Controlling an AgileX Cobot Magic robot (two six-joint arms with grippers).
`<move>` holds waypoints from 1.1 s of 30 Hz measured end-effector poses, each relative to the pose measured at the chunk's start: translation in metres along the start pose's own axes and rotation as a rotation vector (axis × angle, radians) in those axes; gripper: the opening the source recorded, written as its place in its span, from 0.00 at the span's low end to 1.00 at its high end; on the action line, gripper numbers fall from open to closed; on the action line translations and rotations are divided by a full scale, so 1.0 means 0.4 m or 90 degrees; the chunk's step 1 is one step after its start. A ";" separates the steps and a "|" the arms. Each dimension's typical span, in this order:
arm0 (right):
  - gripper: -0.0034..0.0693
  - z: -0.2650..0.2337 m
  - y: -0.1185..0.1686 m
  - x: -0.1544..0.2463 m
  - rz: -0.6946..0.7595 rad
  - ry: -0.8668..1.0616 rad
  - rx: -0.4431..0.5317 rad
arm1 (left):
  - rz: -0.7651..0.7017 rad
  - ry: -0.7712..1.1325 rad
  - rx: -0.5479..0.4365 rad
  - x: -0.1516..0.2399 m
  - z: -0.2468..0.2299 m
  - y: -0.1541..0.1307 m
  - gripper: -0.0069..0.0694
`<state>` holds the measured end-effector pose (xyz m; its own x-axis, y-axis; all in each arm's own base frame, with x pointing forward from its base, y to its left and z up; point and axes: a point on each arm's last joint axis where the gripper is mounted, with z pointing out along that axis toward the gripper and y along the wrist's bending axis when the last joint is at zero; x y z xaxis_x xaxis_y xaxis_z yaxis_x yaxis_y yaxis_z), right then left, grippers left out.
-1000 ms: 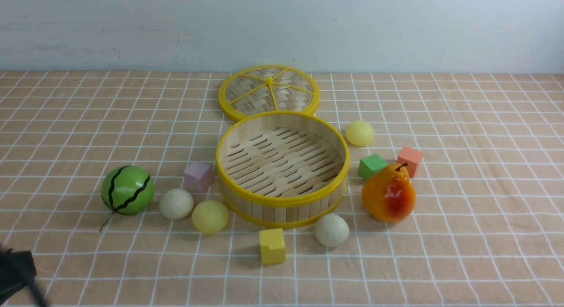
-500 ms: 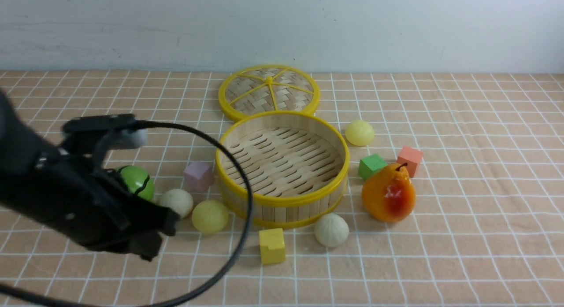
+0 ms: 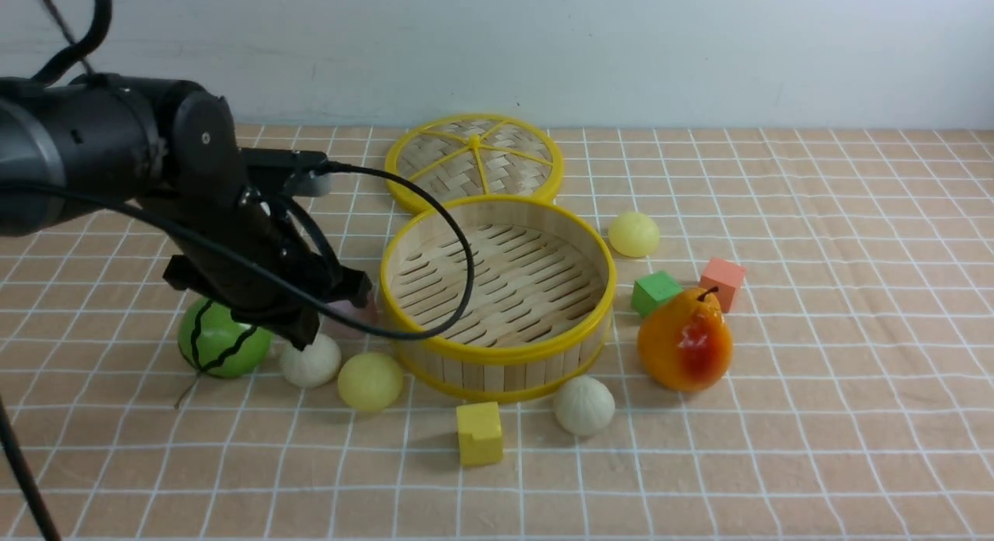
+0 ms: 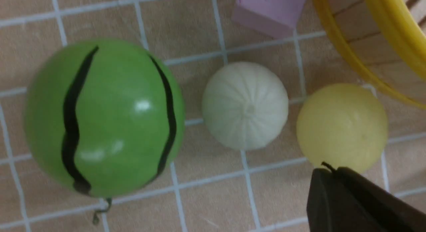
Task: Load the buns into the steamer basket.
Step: Use the left arm to grab a steamed stuffed bun
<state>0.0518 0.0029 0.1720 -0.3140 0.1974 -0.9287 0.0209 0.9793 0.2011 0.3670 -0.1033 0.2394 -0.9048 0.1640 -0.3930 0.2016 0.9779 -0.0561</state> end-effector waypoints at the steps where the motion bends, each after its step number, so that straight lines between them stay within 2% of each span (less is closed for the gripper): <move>1: 0.38 0.000 0.000 0.000 0.000 0.000 0.000 | 0.009 0.001 -0.009 -0.008 0.012 0.003 0.14; 3: 0.38 0.000 0.000 0.000 0.000 0.000 0.000 | 0.018 0.004 -0.019 -0.012 0.022 0.006 0.17; 7: 0.38 0.000 0.000 0.000 0.000 0.000 0.000 | 0.049 0.010 -0.050 -0.020 0.063 0.018 0.29; 11: 0.38 0.000 0.000 0.000 0.000 0.000 0.000 | 0.055 0.004 -0.053 -0.024 0.091 0.019 0.38; 21: 0.38 0.000 0.000 0.000 0.000 0.000 0.000 | 0.058 0.007 -0.053 -0.024 0.139 0.020 0.41; 25: 0.38 0.000 0.000 0.000 0.000 0.000 0.000 | 0.058 0.007 -0.052 -0.025 0.146 0.020 0.37; 27: 0.38 0.000 0.000 0.000 0.000 0.000 0.000 | 0.056 0.007 -0.051 -0.025 0.146 0.020 0.28; 30: 0.38 0.000 0.000 0.000 0.000 0.000 0.000 | 0.053 0.013 -0.049 -0.023 0.144 0.019 0.10; 33: 0.38 0.000 0.000 0.000 0.000 0.000 0.000 | 0.043 0.017 -0.045 -0.022 0.119 0.017 0.07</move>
<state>0.0518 0.0029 0.1720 -0.3140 0.1974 -0.9287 0.0209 0.9793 0.2011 0.3940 -0.1042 0.1987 -0.8998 0.2319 -0.3697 0.2360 0.9711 0.0348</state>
